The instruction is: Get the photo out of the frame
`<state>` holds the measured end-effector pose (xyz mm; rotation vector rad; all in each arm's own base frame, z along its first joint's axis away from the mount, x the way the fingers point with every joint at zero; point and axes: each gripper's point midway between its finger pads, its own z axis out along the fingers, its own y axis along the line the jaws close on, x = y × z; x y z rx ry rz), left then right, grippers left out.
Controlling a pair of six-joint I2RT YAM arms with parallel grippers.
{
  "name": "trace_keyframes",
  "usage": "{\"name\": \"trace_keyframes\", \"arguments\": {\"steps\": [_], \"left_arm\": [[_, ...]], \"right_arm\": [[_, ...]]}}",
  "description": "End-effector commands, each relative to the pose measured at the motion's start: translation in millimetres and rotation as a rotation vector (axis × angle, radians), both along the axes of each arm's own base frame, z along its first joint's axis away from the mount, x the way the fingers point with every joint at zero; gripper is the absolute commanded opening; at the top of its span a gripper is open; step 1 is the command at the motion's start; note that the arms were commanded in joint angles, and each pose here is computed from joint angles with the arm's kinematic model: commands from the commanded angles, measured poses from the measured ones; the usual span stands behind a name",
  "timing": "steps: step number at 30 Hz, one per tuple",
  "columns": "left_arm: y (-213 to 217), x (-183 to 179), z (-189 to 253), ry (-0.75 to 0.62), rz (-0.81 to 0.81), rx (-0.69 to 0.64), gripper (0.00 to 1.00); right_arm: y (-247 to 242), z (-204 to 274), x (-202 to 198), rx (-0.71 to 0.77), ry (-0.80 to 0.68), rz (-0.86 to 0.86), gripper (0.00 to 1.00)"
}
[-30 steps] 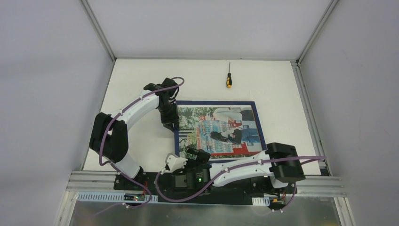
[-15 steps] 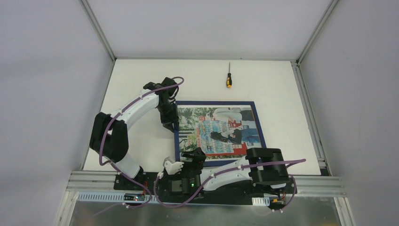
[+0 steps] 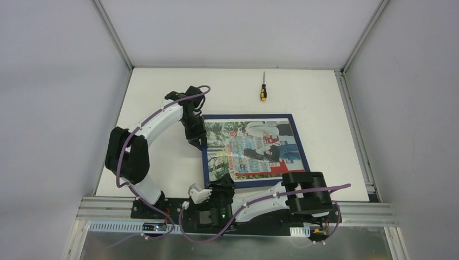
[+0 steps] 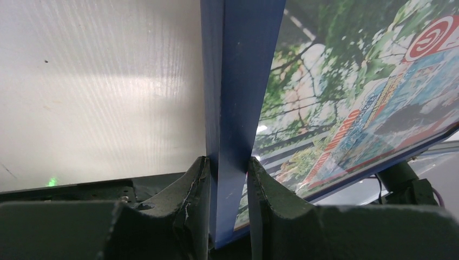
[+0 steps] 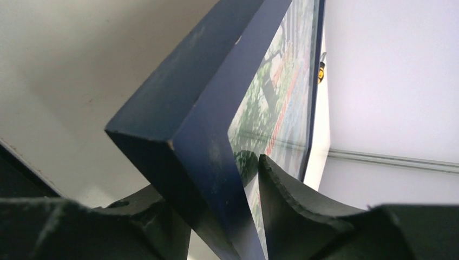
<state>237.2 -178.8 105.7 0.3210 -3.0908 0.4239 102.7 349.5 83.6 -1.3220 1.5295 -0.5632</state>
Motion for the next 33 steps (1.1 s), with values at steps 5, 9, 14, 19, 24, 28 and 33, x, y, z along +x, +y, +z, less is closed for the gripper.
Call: {"name": "trace_keyframes", "arguments": {"steps": [5, 9, 14, 19, 24, 28, 33], "left_arm": [[-14, 2, 21, 0.047, 0.063, -0.095, 0.0], [-12, 5, 27, 0.036, 0.085, -0.109, 0.0], [-8, 13, 49, -0.029, 0.115, -0.145, 0.37], [-2, 23, 84, -0.146, 0.134, -0.191, 0.66], [10, 25, 120, -0.285, 0.176, -0.223, 0.84], [32, 22, 157, -0.487, 0.242, -0.212, 0.88], [56, 16, 194, -0.69, 0.341, -0.197, 0.9]], "right_arm": [[-1, 22, 15, 0.055, -0.07, -0.025, 0.25], [-3, 28, 19, 0.04, -0.057, -0.016, 0.0], [-8, 44, 25, 0.039, -0.059, -0.013, 0.0], [-13, 59, 31, 0.048, -0.014, 0.003, 0.0], [-19, 70, 29, 0.04, 0.093, 0.04, 0.0], [-26, 89, 32, 0.066, 0.194, 0.037, 0.0], [-35, 135, 47, 0.168, 0.211, 0.007, 0.0]]}}
